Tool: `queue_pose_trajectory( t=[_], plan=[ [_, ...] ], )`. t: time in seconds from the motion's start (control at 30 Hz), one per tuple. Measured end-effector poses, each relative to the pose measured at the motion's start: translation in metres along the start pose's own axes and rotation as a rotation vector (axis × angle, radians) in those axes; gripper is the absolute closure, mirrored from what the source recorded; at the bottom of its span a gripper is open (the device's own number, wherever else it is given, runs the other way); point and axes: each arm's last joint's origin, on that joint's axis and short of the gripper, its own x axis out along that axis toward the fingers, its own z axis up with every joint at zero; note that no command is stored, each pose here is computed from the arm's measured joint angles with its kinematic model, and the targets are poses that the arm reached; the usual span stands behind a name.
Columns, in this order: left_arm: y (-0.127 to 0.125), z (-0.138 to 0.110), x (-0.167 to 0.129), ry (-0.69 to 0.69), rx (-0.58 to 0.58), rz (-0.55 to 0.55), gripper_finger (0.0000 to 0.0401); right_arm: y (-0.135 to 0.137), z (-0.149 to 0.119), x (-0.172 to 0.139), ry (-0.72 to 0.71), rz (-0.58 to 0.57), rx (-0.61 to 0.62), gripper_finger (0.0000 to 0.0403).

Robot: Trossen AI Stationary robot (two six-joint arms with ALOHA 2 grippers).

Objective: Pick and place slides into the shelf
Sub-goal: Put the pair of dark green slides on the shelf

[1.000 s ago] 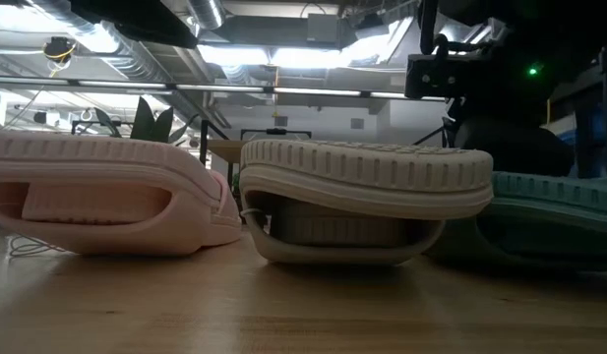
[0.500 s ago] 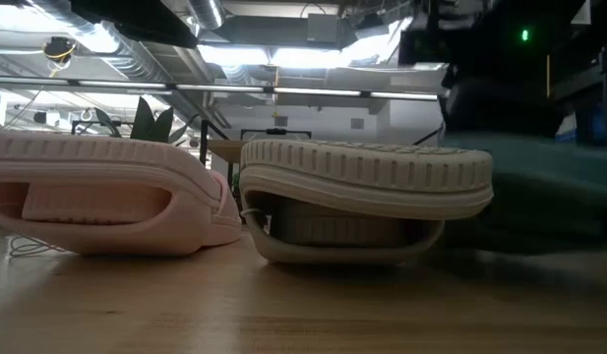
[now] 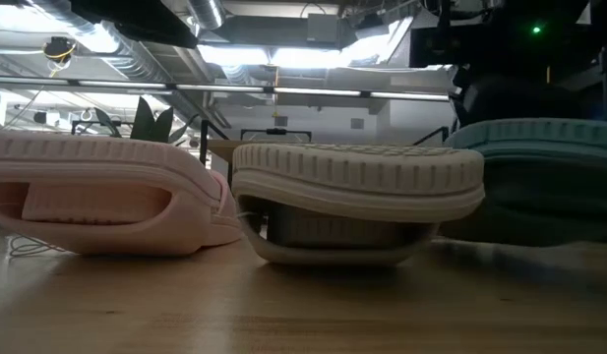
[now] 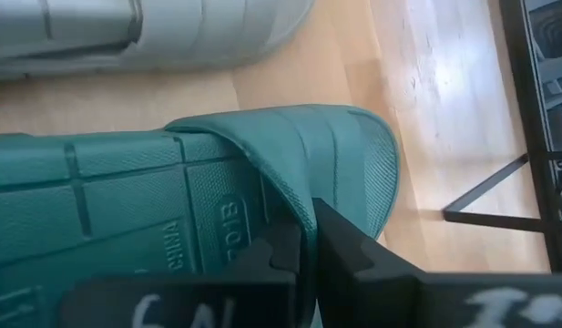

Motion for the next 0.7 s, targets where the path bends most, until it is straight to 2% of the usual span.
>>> queue_pose_trajectory(
  t=[0.23, 0.7],
  plan=[
    [0.0, 0.0, 0.0, 0.0, 0.0, 0.0, 0.0244, -0.005, 0.003, -0.011, 0.027, -0.023, -0.014, 0.039],
    [0.0, 0.0, 0.0, 0.0, 0.001, 0.0, 0.0244, -0.024, 0.038, -0.074, -0.018, 0.011, -0.035, 0.039]
  ],
)
